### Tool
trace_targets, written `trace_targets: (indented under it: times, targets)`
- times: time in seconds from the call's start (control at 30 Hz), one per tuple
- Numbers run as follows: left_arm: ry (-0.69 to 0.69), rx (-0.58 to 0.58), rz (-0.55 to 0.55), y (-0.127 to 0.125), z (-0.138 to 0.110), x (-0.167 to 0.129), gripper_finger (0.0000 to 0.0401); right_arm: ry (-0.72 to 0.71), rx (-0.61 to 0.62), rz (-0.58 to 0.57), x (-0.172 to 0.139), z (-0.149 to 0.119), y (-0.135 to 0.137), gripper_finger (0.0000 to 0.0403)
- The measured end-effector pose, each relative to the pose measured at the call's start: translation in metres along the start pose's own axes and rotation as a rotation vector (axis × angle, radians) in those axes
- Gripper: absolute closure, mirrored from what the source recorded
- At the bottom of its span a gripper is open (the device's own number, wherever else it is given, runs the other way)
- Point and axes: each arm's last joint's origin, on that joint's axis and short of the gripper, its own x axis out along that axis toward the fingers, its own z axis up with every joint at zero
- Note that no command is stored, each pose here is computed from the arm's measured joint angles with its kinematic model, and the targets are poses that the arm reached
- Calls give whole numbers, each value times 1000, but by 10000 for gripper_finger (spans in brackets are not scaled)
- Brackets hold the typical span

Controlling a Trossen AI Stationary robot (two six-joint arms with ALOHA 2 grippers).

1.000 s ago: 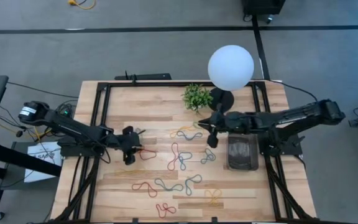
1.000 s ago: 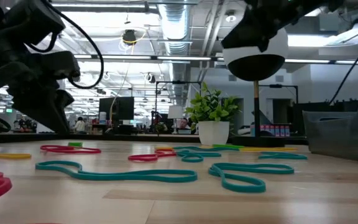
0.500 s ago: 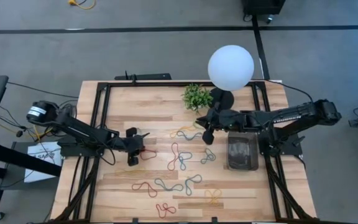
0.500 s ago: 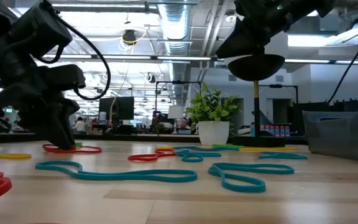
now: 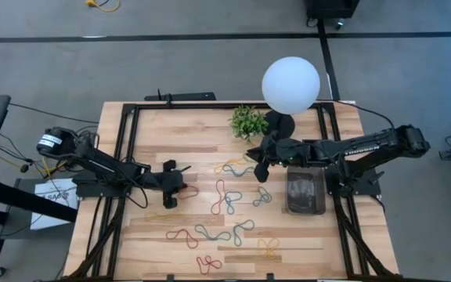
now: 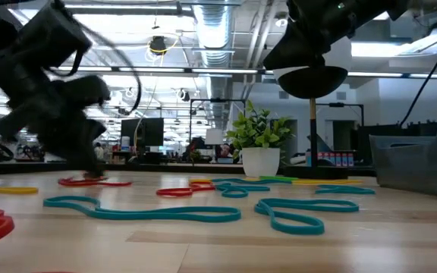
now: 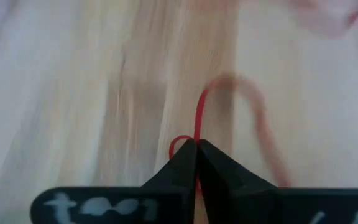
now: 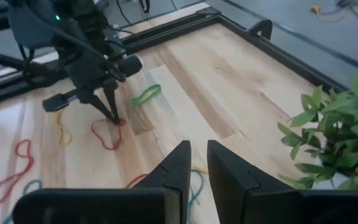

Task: Pick and place items into bin
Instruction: Put the red rubber band into the black transparent bin

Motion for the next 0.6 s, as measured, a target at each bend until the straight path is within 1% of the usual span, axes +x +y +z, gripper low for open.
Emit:
trace_targets:
  times: [0.13,0.23,0.3,0.47,0.53,0.6]
  targets:
    - [-180,34,-31,-3,18,-2,401,-10,71,3,2,0,1,355]
    - [-324,55,-46,-5,32,-5,401,-43,79,15,13,0,4,355]
    - [-373,77,-47,-6,37,-7,401,-99,93,36,25,2,9,355]
    - [-395,119,-40,-9,50,-8,401,-175,118,63,62,-10,17,355]
    - [-374,128,-38,-9,50,-7,401,-175,119,64,76,-18,16,355]
    - [-355,128,-37,-9,48,-7,401,-128,112,85,89,-23,13,355]
